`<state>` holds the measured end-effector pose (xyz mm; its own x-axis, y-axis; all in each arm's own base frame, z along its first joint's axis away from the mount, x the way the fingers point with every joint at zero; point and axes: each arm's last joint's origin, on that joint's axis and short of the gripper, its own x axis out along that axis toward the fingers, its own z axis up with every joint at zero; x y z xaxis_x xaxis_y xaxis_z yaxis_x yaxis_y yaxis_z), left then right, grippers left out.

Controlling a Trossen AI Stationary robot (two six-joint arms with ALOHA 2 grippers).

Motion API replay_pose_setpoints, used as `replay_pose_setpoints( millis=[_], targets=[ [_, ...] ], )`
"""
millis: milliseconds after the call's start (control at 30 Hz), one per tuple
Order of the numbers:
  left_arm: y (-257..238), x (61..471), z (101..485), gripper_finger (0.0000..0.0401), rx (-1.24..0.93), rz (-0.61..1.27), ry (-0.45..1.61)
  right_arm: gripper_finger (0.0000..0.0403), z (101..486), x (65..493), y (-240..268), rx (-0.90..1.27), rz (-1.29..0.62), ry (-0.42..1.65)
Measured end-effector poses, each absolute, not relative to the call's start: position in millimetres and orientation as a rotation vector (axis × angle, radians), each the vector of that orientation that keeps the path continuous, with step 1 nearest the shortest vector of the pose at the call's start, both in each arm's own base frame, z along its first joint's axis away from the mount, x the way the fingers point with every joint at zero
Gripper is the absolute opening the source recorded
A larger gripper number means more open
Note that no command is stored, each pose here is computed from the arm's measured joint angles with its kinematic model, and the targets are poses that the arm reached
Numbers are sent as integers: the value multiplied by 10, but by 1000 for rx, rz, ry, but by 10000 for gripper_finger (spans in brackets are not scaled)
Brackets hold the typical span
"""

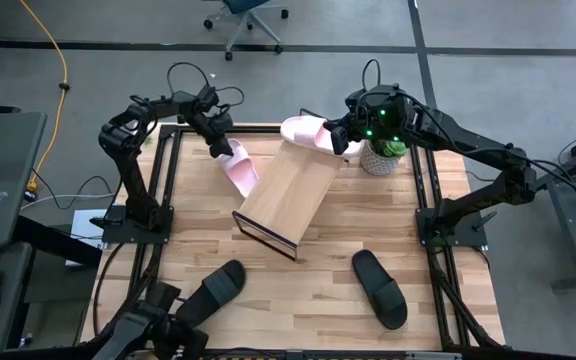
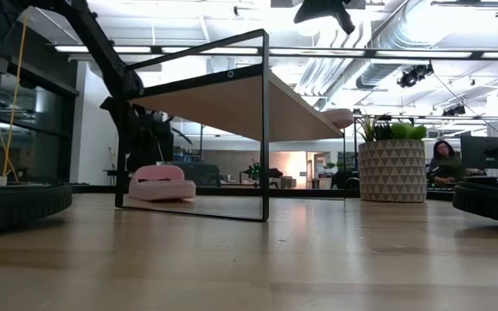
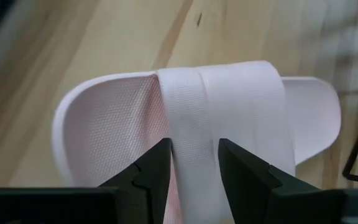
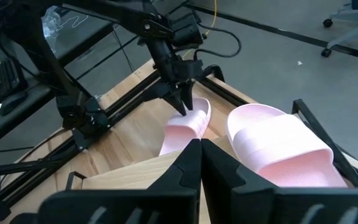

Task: Pick and place slides into the shelf
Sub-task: Put the pink slide on the shelf

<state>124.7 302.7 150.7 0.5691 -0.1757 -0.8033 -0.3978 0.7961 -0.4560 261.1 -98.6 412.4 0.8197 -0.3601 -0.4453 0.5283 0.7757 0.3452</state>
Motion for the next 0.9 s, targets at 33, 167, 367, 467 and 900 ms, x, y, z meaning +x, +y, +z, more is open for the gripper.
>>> replay_pose_setpoints(
  millis=[33,167,367,467,900],
  targets=[
    [3018,1273,1482,124,-669,131,981,0,4124,2611,-986,479,-493,370],
    [3010,1305,1430,124,-682,115,991,0,4123,2612,-986,479,-493,370],
    [3003,1303,1443,124,-709,84,939,0,4123,2611,-986,479,-493,370],
    [2991,1316,1447,124,-720,64,917,0,4123,2611,-985,478,-493,370],
    [2955,1315,1464,124,-736,-5,860,0,4123,2611,-986,475,-492,371]
  ],
)
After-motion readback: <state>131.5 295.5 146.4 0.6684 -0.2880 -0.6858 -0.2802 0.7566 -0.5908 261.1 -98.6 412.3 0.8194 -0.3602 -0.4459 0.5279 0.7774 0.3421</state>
